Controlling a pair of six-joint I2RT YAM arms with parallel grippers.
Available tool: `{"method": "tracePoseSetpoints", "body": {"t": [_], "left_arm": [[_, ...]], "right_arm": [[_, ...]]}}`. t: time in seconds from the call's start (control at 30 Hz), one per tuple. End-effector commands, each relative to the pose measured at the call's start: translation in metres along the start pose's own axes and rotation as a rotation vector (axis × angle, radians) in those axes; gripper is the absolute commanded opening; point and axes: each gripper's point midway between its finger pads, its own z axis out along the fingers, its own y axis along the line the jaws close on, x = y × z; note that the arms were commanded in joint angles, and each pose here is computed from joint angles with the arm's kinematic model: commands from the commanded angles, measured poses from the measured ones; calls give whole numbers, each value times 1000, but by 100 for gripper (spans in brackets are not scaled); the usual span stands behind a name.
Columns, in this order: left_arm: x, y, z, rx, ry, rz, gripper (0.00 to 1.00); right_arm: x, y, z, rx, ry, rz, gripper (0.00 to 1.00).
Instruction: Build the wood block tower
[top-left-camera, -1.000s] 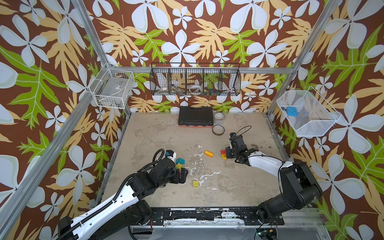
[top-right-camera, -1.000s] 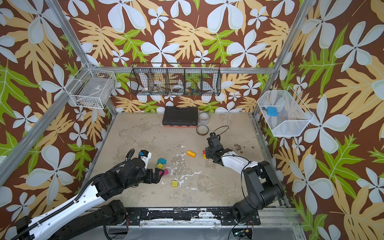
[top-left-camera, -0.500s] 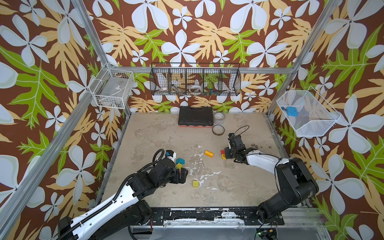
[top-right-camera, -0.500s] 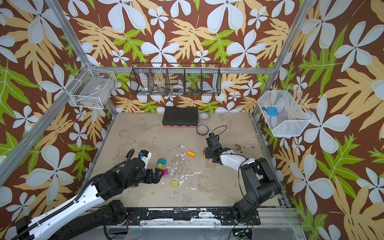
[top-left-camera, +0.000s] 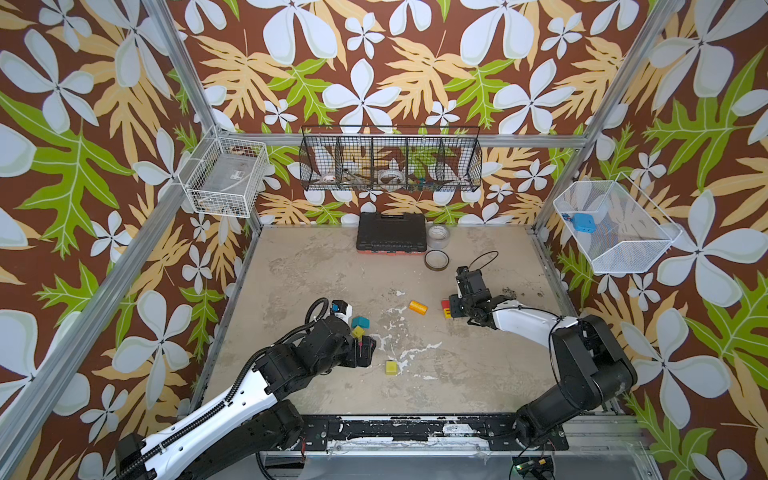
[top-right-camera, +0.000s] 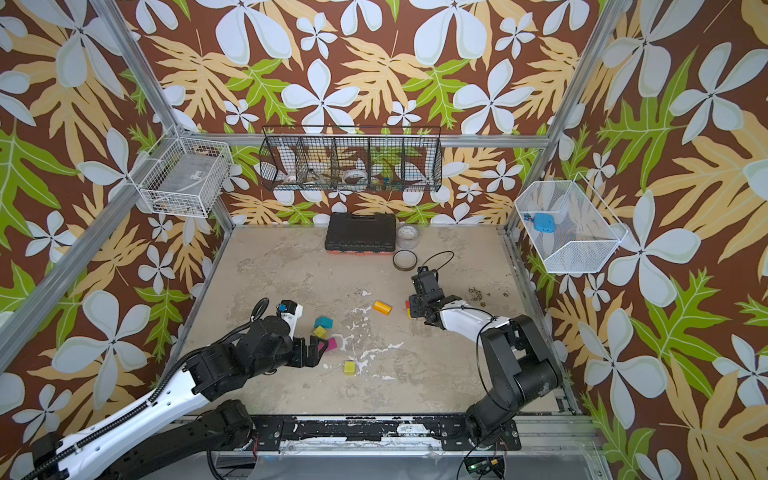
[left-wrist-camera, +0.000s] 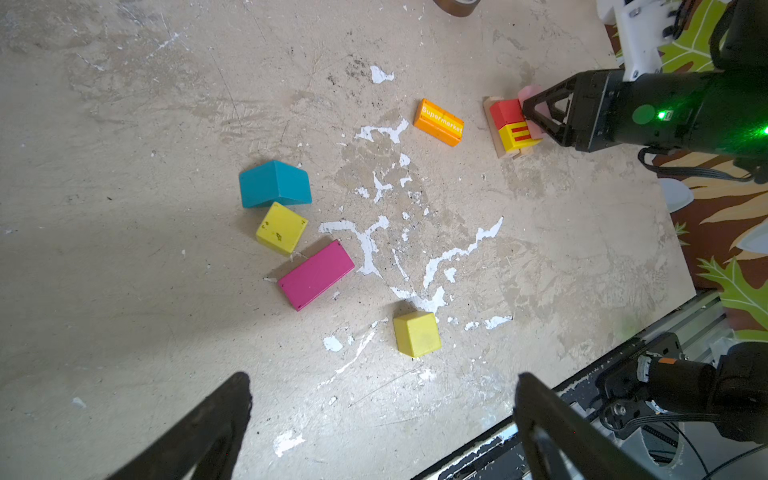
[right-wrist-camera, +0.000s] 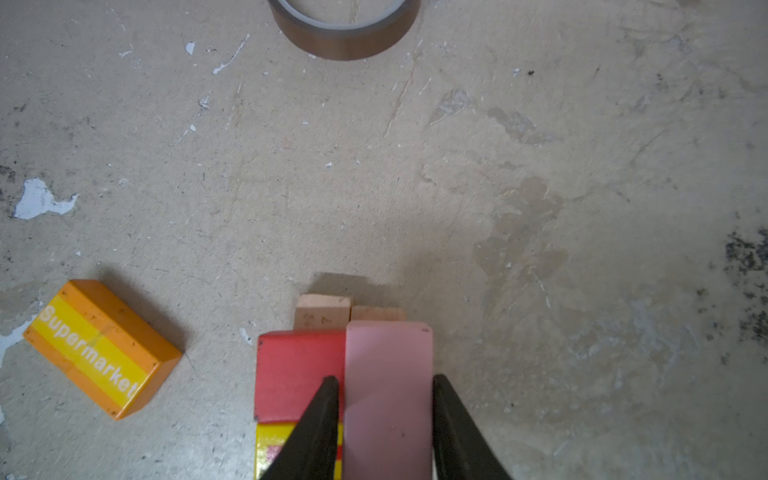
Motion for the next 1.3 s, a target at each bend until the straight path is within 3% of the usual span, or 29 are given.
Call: {"method": "tracePoseSetpoints", "body": {"t": [0.0,0.8,1.27], "left_arm": [[-3,-3,0,16,-15,-1,100],[-3,-3,1,15,-14,-4,100],[-3,-4,1,17,-13,-3,100]], "right_arm": [[-1,2,-2,-14,-6,-2,38],[1,5,-5,-34,-9,6,38],[2,5,-4,-36,-3,10,33]]}}
